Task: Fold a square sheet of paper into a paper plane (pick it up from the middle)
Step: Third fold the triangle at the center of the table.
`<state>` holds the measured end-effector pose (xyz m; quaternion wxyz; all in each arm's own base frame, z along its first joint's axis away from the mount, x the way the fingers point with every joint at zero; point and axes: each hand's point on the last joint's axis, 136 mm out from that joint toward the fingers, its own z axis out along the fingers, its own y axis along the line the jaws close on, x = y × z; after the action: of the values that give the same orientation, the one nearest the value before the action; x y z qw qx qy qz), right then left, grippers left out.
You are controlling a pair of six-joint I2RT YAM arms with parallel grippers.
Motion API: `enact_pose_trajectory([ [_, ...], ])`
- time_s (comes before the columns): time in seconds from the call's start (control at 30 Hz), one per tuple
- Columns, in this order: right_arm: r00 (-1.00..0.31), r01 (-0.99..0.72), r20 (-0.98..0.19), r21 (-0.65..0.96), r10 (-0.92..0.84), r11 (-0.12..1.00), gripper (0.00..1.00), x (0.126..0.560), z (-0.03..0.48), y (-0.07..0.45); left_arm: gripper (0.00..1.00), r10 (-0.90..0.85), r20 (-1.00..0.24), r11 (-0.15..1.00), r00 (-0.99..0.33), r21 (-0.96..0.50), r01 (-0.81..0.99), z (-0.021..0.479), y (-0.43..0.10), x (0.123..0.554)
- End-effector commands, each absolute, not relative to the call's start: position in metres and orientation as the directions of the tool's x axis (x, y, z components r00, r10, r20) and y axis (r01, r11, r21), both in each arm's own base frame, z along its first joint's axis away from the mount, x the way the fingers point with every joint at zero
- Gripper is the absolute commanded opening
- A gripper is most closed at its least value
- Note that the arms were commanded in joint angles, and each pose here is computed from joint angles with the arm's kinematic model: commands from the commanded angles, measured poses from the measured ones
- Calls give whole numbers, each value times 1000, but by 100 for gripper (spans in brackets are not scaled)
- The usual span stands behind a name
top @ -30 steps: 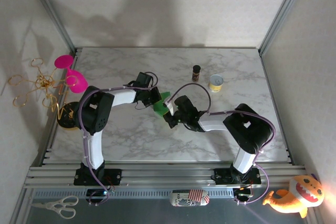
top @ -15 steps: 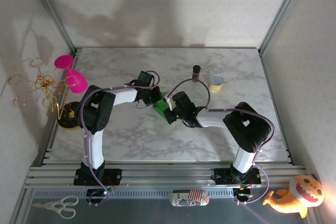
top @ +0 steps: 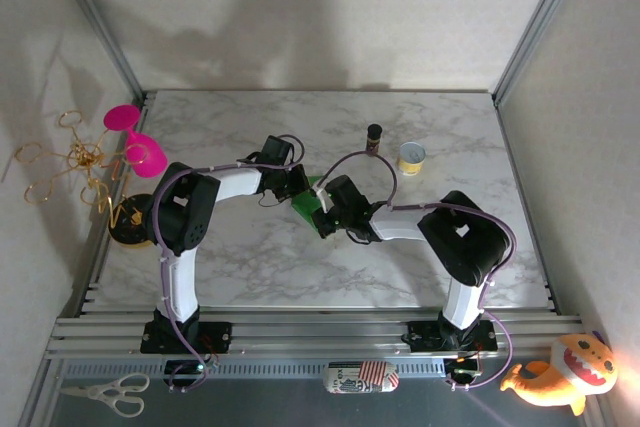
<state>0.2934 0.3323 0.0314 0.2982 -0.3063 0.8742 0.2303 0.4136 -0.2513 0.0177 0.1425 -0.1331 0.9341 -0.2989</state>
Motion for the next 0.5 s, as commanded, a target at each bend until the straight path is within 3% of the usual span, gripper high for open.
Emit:
enact_pose_trajectory([
  [0.0,-649,-650,-657,218,-383,728,2,302,32,332,1,-300,-118,822,-947,-536,-194,-12,-248,393],
  [0.47,-654,-642,-646,202,-392,739,3,306,27,332,0,-285,-109,825,-952,-533,-186,-15,-250,389],
])
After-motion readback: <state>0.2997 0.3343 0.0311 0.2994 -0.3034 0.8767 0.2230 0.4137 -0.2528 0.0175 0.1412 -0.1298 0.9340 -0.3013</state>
